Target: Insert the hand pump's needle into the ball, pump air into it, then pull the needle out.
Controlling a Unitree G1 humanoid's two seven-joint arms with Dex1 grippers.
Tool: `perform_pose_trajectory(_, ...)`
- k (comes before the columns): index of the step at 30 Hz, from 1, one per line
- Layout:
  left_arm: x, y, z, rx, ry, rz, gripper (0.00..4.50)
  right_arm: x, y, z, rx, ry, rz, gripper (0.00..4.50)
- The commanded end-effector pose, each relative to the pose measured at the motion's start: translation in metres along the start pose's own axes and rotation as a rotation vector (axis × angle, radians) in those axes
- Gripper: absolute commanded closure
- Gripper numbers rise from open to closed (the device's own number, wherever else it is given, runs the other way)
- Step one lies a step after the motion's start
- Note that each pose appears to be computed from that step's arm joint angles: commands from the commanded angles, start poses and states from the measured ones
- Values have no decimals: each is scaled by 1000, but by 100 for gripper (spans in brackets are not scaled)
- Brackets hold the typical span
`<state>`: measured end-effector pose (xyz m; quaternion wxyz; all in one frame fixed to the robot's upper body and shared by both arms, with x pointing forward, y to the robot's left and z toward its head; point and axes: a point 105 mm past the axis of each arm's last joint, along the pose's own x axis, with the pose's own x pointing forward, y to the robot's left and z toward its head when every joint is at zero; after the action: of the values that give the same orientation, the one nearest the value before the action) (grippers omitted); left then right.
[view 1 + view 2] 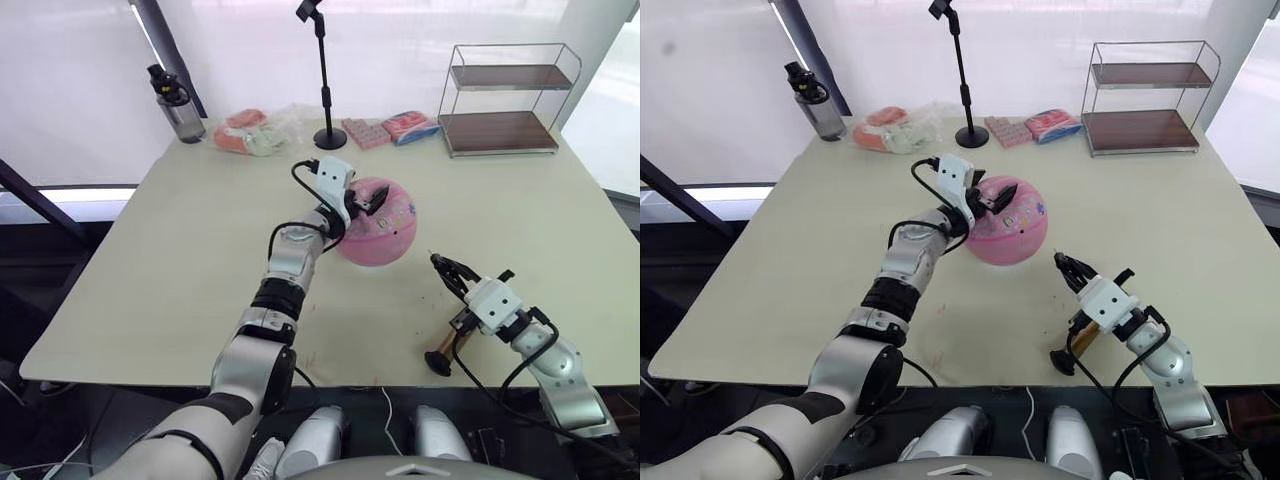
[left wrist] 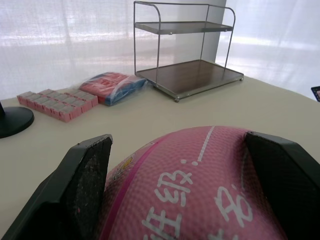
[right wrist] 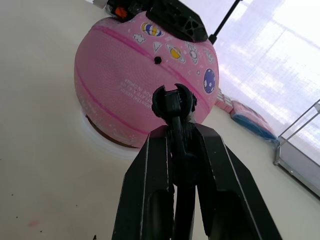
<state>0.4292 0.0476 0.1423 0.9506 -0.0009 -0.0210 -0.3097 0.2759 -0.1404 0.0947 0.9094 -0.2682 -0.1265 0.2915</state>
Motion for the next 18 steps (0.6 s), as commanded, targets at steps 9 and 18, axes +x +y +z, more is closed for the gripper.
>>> perform_pose_trajectory(9,-7,-16,57,-26,-115,-141,0,-6,-24,-21,-100,45,5,443)
perform_pose_trajectory(18,-31,-33,94,34,-221,-310,0,-5,-36,-27,-107,57,-23,443)
